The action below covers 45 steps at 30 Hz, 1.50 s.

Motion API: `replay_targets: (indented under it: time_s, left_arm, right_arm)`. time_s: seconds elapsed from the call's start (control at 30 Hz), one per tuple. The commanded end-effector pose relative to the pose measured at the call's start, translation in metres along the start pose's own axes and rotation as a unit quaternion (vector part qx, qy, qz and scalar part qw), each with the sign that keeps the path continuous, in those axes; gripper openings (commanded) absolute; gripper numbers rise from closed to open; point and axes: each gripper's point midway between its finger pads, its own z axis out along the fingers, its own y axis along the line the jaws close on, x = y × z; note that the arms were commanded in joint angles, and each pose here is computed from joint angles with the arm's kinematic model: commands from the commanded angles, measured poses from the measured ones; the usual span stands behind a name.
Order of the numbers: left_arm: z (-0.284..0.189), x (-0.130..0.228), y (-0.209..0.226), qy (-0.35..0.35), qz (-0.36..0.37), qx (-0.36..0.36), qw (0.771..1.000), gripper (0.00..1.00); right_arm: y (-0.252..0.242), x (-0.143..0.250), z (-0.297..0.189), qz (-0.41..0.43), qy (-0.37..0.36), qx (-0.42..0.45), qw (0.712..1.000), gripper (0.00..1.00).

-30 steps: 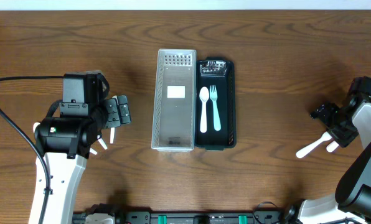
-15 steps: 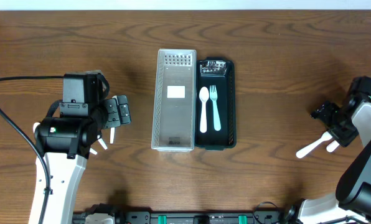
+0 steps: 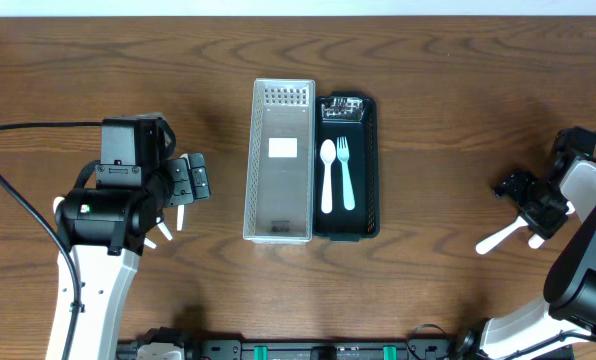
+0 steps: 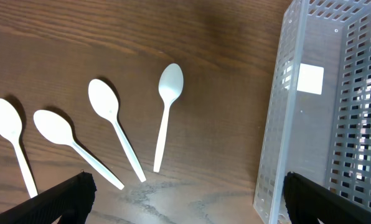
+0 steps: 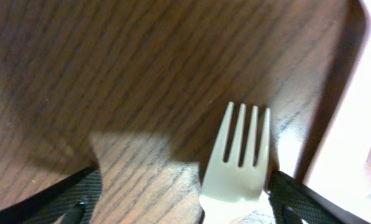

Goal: Pack container
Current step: 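Move the right gripper to the white forks and grasp one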

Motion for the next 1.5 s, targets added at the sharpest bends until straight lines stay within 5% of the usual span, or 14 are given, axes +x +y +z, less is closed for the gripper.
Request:
replay_targets:
  time_s: [0.0,0.4,0.8,1.07,1.23,1.47]
  left_arm:
    - [-0.006,-0.006,0.0,-0.01,0.005,0.001,1.0,0.98]
    - [-0.006,-0.006,0.0,-0.01,0.004,0.001,1.0,0.98]
    - [-0.006,-0.006,0.0,-0.01,0.004,0.001,1.0,0.98]
    - [-0.006,-0.006,0.0,-0.01,0.004,0.001,1.0,0.98]
    - [-0.006,-0.006,0.0,-0.01,0.005,0.001,1.0,0.98]
    - [-0.006,-0.006,0.0,-0.01,0.004,0.001,1.0,0.98]
  right_arm:
    - [-0.009,0.006,0.012,-0.002,0.016,0.021,1.0,0.82]
    - [-0.008,0.007,0.012,-0.002,0.02,0.017,1.0,0.45]
    - [-0.007,0.007,0.012,-0.002,0.02,0.016,1.0,0.26]
    - [-0.005,0.004,0.012,-0.002,0.015,0.013,1.0,0.01]
    - [0.01,0.0,-0.009,-0.006,0.019,-0.018,1.0,0.01]
    - [0.086,-0.014,-0.102,-0.085,-0.044,-0.089,0.991,0.01]
